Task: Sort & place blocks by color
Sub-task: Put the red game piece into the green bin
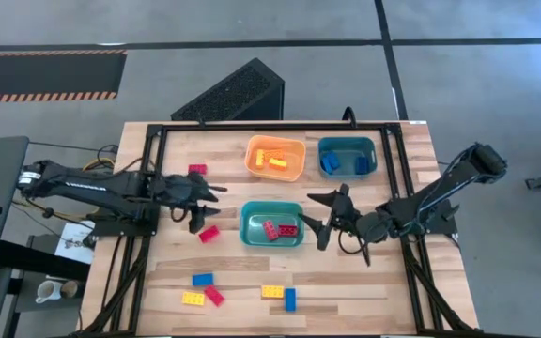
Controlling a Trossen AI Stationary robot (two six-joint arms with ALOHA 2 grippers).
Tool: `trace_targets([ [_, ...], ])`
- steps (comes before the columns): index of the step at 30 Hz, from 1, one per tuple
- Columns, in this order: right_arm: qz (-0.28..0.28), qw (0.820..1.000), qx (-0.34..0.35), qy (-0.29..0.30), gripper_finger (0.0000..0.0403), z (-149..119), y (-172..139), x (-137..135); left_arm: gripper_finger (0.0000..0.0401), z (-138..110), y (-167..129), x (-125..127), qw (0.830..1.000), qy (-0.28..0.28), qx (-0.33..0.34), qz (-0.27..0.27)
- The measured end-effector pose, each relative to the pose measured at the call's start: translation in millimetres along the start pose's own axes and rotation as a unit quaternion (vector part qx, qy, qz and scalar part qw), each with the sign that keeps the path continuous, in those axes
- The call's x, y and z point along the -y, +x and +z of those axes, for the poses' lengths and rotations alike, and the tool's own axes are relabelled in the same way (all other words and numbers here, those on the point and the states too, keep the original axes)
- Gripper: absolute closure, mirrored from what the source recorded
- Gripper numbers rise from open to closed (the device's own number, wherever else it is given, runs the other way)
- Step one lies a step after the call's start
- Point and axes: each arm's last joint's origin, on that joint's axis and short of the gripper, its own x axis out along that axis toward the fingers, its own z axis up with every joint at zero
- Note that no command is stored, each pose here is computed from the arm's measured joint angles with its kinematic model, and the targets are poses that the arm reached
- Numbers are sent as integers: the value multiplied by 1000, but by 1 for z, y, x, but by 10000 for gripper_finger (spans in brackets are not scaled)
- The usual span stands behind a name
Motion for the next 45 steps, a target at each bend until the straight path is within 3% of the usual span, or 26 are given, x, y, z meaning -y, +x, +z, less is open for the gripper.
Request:
trace_targets([
  [7, 15, 1000, -3, -2, 78, -1, -3, -3, 205, -18, 21, 14, 995, -13, -102, 0],
  [13, 18, 1000, -5, -3, 78, -1, -4, -4, 145, -38, 36, 20, 980, -24, -189, 55],
  [21, 18, 1000, -4, -2, 78, -1, -4, -4, 88, -51, 52, 23, 964, -45, -246, 90],
  [37, 17, 1000, -5, -1, 78, -1, -4, -4, 83, -72, 85, 26, 941, -26, -315, 119],
  [45, 16, 1000, -7, 0, 78, -2, -4, -4, 134, -71, 86, 26, 944, -16, -307, 121],
])
